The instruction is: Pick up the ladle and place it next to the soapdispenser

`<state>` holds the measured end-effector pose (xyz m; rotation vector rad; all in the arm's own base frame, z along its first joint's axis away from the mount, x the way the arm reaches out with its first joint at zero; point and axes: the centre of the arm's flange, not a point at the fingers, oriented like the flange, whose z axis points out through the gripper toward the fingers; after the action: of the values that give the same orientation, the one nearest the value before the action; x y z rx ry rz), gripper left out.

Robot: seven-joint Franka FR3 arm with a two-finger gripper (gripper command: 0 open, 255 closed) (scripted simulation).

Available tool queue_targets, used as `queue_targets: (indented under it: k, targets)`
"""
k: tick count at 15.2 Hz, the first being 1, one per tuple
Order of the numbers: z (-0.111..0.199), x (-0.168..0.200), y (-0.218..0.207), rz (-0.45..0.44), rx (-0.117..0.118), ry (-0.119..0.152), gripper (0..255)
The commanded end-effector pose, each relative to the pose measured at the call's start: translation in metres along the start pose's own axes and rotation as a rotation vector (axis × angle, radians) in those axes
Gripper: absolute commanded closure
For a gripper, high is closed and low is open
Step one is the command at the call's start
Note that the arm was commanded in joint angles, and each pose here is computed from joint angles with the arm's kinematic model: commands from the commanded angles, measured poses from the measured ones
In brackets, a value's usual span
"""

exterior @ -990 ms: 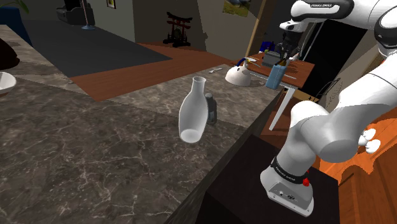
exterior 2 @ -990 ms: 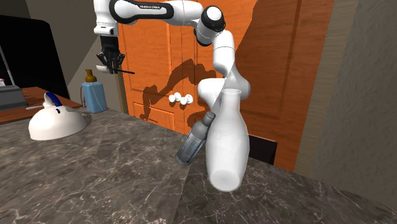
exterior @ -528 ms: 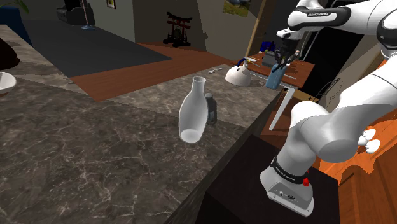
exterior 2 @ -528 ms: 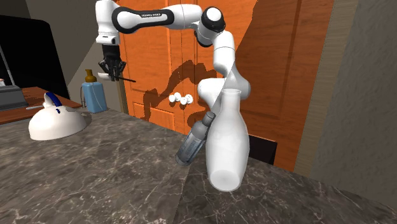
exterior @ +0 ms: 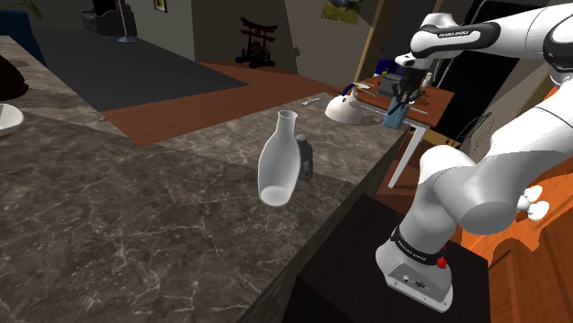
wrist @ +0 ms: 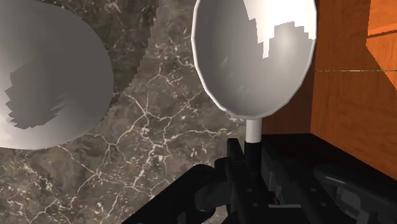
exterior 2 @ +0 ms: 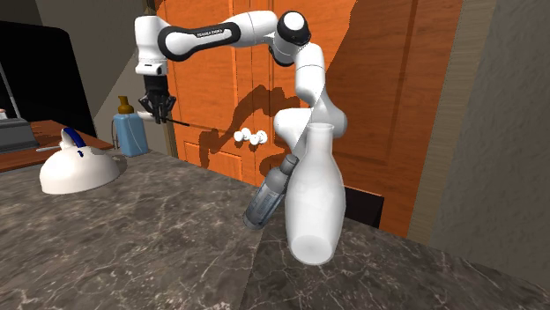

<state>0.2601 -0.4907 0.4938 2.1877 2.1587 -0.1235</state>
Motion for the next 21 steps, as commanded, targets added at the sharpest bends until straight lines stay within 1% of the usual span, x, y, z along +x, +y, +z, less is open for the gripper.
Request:
queue_targets:
  k: [1, 21]
  targets:
    - [0.01, 0.003, 0.001, 0.0, 0.0, 0.0, 255]
    - [0.115, 0.014, 0.002, 0.0, 0.0, 0.0, 255]
